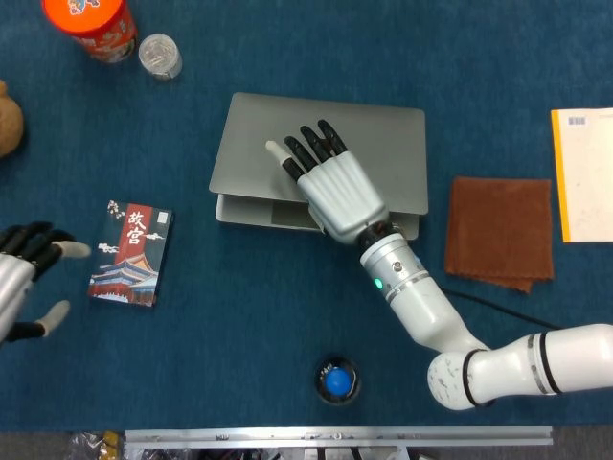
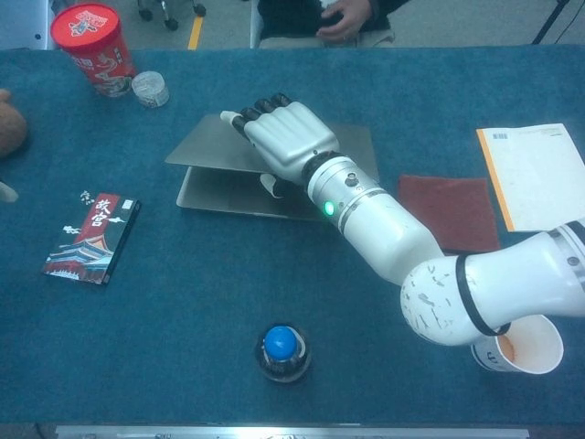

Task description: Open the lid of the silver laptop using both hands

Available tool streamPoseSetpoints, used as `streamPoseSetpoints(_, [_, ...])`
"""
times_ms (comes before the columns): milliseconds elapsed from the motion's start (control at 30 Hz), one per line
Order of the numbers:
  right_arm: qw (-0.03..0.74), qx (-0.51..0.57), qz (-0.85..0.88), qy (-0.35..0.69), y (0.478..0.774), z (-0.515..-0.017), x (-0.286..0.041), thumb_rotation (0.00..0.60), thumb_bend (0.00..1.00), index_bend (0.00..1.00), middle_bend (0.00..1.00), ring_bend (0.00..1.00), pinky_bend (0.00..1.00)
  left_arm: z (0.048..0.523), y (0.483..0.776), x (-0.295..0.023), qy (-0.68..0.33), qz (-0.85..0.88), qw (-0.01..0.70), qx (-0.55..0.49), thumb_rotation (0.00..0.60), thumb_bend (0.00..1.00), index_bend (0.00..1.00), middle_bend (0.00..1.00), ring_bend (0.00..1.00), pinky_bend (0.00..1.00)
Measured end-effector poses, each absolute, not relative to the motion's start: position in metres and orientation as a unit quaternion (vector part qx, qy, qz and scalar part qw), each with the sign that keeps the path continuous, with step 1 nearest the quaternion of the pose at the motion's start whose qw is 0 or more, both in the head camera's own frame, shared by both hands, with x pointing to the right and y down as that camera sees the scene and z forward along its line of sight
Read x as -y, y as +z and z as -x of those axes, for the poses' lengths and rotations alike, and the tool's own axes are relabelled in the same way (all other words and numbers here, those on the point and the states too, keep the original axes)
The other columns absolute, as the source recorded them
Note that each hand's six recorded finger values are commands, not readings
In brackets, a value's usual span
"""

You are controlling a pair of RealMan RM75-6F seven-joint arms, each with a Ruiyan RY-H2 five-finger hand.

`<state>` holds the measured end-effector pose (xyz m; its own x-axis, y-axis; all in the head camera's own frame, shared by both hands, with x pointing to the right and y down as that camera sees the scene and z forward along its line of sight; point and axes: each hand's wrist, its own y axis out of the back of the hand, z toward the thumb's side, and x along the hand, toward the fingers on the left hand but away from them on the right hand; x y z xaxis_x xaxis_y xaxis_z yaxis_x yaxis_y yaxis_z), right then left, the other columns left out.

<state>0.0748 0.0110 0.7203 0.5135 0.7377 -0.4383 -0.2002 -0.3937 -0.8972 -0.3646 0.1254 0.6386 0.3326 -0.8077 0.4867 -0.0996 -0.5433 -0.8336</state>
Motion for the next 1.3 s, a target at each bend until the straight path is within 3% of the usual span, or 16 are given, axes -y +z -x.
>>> streamPoseSetpoints(133, [0.519, 0.194, 0.698, 0.454, 0.719, -0.073, -0.009, 0.6, 0.39, 0.02, 0.12, 0.0, 0.05, 0.355, 0.644, -0.122, -0.482, 0.746, 0.363, -0.283, 0.6, 0.31, 0.19, 0.15, 0.12, 0.15])
streamPoseSetpoints(267, [0.519, 0.198, 0.697, 0.453, 0.717, -0.072, -0.008, 0.6, 0.39, 0.02, 0.12, 0.0, 0.05, 0.349, 0.652, -0.119, -0.489, 0.756, 0.355, -0.252, 0.6, 0.31, 0.07, 0.04, 0.02, 0.08])
streamPoseSetpoints(1300, [0.523, 0.202, 0.69, 0.458, 0.718, -0.069, -0.003, 0.6, 0.39, 0.02, 0.12, 0.0, 0.05, 0.248, 0.695, -0.08, -0.44, 0.801, 0.387, -0.122, 0.6, 0.31, 0.07, 0.04, 0.02, 0.08])
